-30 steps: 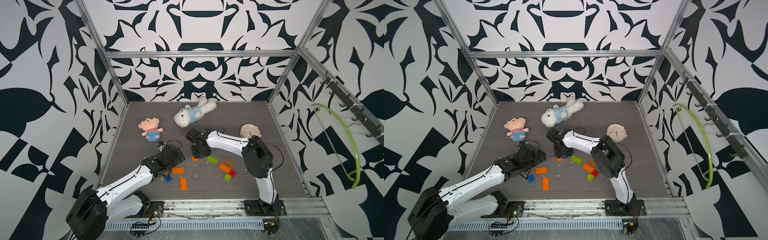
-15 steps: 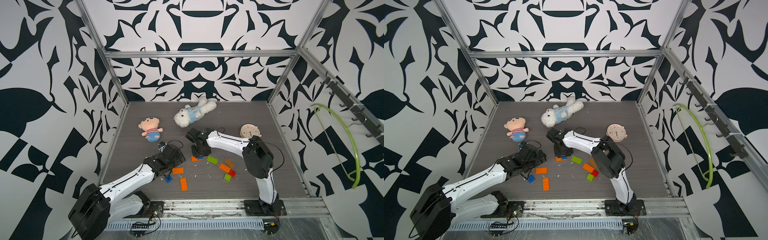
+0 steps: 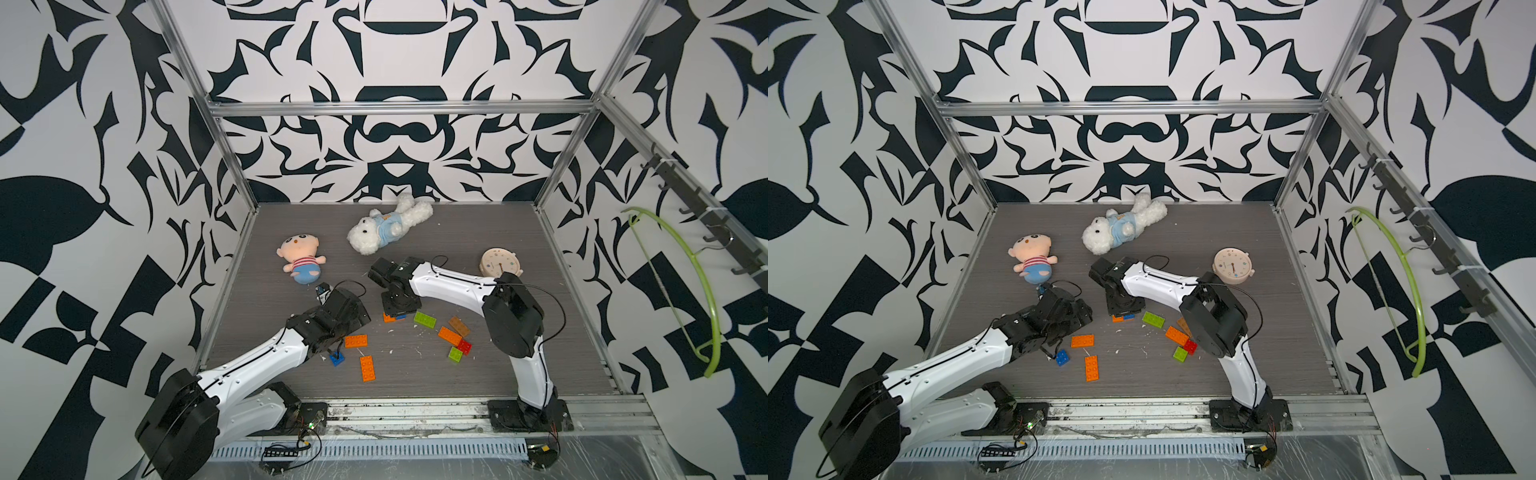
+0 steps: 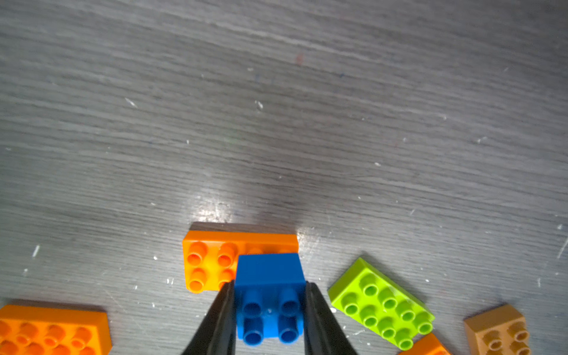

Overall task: Assemble the number 5 with lego
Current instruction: Assemble the lego brick with the lego brick.

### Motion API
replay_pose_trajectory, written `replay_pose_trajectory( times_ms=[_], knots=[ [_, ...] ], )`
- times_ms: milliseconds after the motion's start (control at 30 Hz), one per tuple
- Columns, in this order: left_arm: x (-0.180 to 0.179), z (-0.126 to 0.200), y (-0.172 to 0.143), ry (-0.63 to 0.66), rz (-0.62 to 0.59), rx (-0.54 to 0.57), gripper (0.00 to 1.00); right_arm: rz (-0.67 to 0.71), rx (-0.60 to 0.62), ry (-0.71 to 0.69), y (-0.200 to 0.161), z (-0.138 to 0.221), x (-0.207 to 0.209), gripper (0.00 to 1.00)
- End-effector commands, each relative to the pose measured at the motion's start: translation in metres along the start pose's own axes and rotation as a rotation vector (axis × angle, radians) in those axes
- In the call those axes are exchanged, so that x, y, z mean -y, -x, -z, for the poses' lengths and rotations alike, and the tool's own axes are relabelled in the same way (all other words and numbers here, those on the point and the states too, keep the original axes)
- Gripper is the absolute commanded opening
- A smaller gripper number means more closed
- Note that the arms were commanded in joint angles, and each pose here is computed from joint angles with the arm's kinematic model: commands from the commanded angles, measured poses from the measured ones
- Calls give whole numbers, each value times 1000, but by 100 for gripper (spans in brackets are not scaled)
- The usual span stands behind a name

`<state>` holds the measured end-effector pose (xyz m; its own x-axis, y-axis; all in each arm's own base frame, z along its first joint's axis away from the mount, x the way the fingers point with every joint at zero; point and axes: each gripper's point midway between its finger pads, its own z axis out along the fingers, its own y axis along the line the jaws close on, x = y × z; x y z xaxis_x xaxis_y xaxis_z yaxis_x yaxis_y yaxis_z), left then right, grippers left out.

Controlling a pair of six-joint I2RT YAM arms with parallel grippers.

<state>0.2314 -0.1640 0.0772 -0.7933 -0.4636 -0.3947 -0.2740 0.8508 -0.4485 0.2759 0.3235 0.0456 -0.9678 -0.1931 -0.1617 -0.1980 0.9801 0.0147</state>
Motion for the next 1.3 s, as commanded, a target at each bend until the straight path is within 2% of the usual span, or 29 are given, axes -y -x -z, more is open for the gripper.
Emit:
replay_pose_trajectory(
  times_ms=[0,267,533,867,1267],
  knots=[
    [-2,4,4,4,11,19,99,13,-9,9,-1,1,-5,27],
    [-1,5,5,0,11,22,99,-9,-23,15,-2,-4,-7,26],
    [0,6,6,1,11,23,99,-58,52,15,10,25,-3,26],
    [-4,9,8,4,12,39,99,-98,84,-24,10,26,0,24],
    [-12,11,7,10,23,53,99,-46,8,-48,-3,0,1,24]
  ],
)
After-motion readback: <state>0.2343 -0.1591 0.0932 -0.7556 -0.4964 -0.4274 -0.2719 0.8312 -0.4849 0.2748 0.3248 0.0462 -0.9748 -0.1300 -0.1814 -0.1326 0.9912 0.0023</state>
